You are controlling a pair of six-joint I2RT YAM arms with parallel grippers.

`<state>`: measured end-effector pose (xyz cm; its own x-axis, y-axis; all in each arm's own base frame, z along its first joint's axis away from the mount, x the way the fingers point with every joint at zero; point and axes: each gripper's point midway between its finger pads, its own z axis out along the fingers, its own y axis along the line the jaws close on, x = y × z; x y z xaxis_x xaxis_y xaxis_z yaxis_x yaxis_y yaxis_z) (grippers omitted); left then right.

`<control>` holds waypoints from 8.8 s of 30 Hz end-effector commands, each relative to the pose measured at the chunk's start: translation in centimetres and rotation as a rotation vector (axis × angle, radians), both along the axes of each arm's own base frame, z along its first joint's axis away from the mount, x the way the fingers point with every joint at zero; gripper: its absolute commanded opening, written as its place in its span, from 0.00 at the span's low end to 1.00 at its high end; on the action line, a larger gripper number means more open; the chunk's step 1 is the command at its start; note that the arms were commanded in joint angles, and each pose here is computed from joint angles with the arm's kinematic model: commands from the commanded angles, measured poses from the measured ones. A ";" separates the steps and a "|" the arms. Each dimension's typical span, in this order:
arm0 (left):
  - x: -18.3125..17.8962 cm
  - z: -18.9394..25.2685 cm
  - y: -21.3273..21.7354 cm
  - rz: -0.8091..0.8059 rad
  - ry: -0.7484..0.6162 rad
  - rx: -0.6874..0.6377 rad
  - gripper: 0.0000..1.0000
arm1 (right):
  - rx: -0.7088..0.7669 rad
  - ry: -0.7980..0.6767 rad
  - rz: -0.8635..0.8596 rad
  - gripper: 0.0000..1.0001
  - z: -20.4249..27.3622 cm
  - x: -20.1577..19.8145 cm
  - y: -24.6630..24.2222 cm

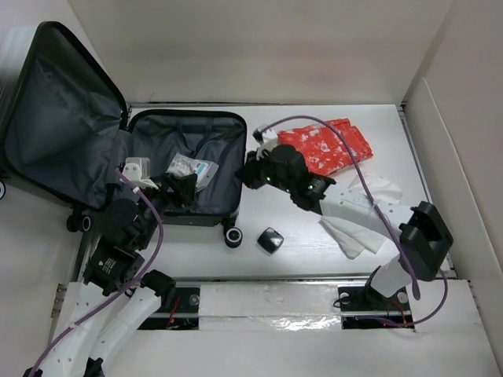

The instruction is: Pack the luggage

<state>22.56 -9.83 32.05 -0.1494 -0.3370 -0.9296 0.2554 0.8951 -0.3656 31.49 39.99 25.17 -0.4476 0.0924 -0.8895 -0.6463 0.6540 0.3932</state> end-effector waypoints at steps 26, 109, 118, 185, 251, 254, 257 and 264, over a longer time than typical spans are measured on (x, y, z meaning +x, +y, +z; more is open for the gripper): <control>1.7 -0.6 -0.7 0.001 0.019 0.033 0.64 | -0.725 0.175 0.111 0.98 -22.0 -11.6 -10.0; 28.4 -28.9 -34.1 -0.005 0.766 -0.241 0.82 | 0.058 -0.209 -0.514 0.98 0.1 -5.3 -29.8; 29.4 -27.3 -34.5 -0.113 0.712 -0.281 0.00 | 0.069 -0.233 -0.533 0.96 0.6 -5.5 -30.2; 7.5 -8.2 -30.0 -0.394 0.201 0.121 0.65 | 0.040 0.205 -1.420 1.00 -11.7 -3.5 -47.4; 11.3 -28.7 -37.5 -0.258 0.539 0.280 0.00 | 0.148 -0.142 -0.725 0.99 2.5 0.1 -35.1; 13.3 -24.3 -37.2 -0.252 0.469 0.285 0.00 | 0.163 -0.152 -0.694 0.99 2.1 -0.1 -34.5; 14.8 -18.6 -35.6 -0.231 0.379 0.295 0.00 | 0.166 -0.149 -0.662 0.99 1.9 -0.2 -34.0; 18.8 -9.7 -24.9 -0.109 0.324 0.291 0.00 | 0.173 -0.153 -0.626 0.99 2.0 -0.5 -33.4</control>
<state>38.48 -40.98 12.08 -0.5919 0.0615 -0.8037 0.3292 0.9286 -0.1714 31.15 6.03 25.26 -0.1843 0.4524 -0.8726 -0.1496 0.8645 0.4798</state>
